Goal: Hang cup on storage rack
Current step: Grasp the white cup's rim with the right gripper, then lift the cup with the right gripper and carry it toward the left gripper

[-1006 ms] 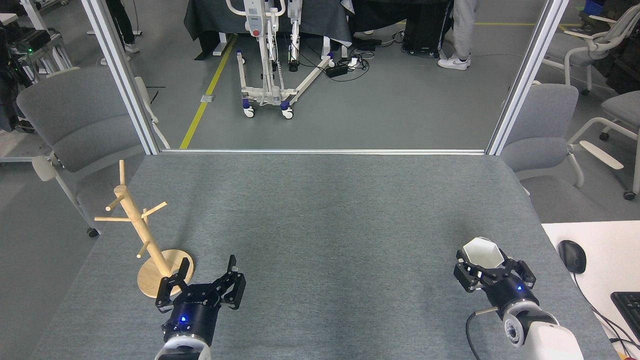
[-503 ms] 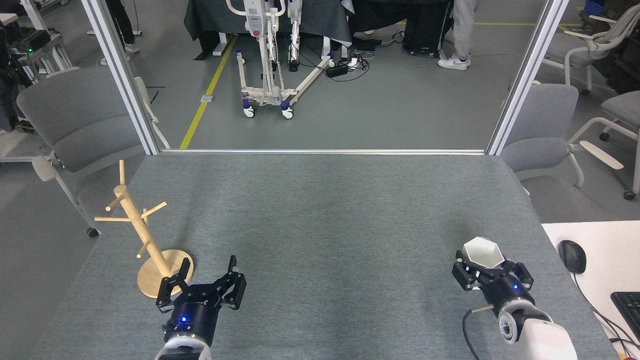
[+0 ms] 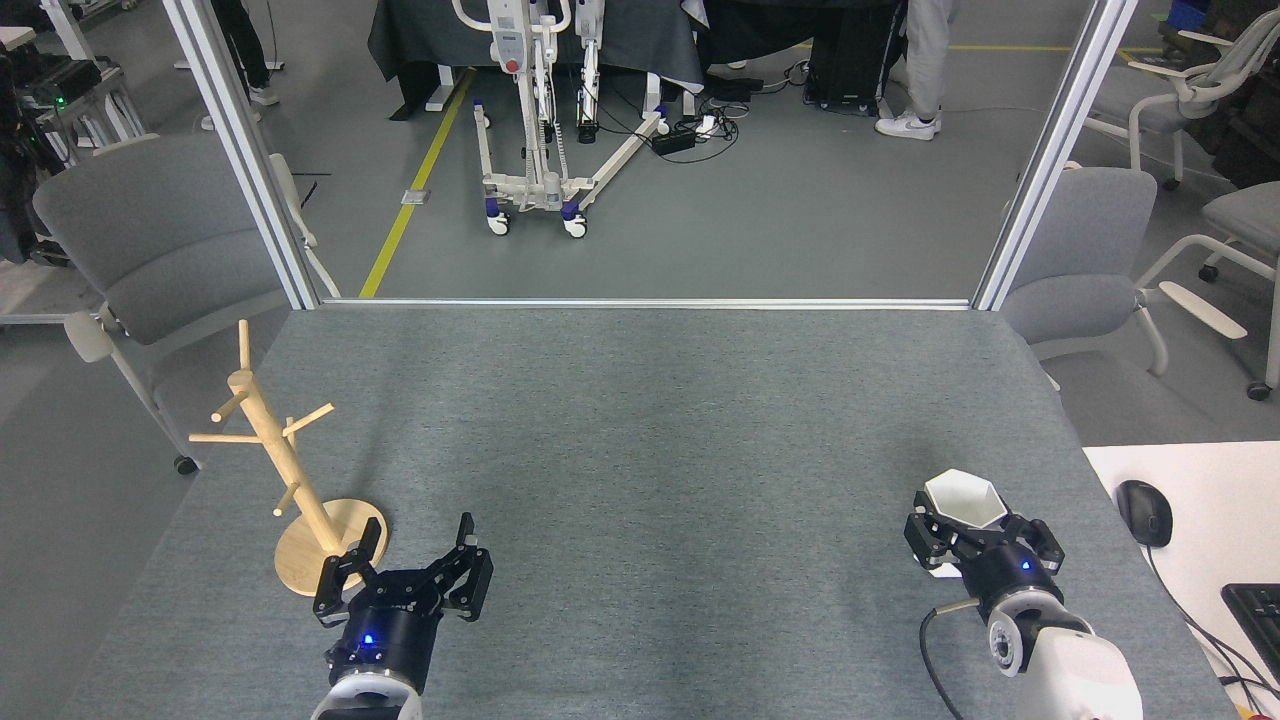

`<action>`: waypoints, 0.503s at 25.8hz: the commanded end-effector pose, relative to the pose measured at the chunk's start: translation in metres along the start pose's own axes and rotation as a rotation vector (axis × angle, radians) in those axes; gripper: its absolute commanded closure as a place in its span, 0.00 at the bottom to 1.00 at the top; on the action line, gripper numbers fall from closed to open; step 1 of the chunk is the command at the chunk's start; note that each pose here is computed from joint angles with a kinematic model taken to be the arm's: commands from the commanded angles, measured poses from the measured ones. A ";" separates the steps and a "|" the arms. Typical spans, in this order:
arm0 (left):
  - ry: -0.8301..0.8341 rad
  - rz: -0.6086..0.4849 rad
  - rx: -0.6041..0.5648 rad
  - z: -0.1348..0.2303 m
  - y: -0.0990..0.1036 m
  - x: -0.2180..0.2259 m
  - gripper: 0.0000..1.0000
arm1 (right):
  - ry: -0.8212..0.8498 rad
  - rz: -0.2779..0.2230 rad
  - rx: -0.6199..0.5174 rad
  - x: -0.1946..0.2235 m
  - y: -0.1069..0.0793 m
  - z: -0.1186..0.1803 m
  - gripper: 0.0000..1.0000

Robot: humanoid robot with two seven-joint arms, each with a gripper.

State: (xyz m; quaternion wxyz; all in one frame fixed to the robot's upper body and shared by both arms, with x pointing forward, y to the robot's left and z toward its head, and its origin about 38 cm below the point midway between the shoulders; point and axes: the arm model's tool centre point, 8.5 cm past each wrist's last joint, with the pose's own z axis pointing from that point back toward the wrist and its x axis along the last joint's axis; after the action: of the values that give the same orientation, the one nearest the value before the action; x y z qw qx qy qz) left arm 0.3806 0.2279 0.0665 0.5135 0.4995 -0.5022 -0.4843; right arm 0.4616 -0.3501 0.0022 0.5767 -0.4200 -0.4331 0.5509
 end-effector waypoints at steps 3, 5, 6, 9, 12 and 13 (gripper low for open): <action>0.006 0.004 0.009 -0.001 0.002 0.001 0.01 | -0.005 -0.002 -0.003 0.002 -0.001 -0.001 0.46; 0.006 0.004 0.018 -0.001 0.005 0.001 0.01 | -0.005 -0.002 -0.003 0.002 -0.001 -0.001 0.50; 0.002 0.004 0.021 -0.001 0.007 0.001 0.01 | -0.005 -0.002 -0.002 0.002 0.000 0.000 0.56; -0.004 0.005 0.035 -0.004 0.014 0.002 0.01 | -0.012 -0.001 -0.003 0.002 0.000 0.000 0.66; -0.005 0.002 0.053 -0.012 0.022 0.002 0.01 | -0.013 0.000 -0.003 0.002 0.000 0.000 0.82; -0.007 0.000 0.061 -0.014 0.025 0.002 0.01 | -0.013 -0.001 -0.005 0.002 -0.001 0.000 0.85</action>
State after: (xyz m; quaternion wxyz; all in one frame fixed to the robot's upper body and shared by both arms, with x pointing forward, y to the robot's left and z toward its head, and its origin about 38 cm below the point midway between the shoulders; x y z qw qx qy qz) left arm 0.3888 0.2265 0.0844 0.5019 0.5091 -0.5148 -0.4732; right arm 0.4623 -0.3477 0.0031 0.5729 -0.4184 -0.4389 0.5515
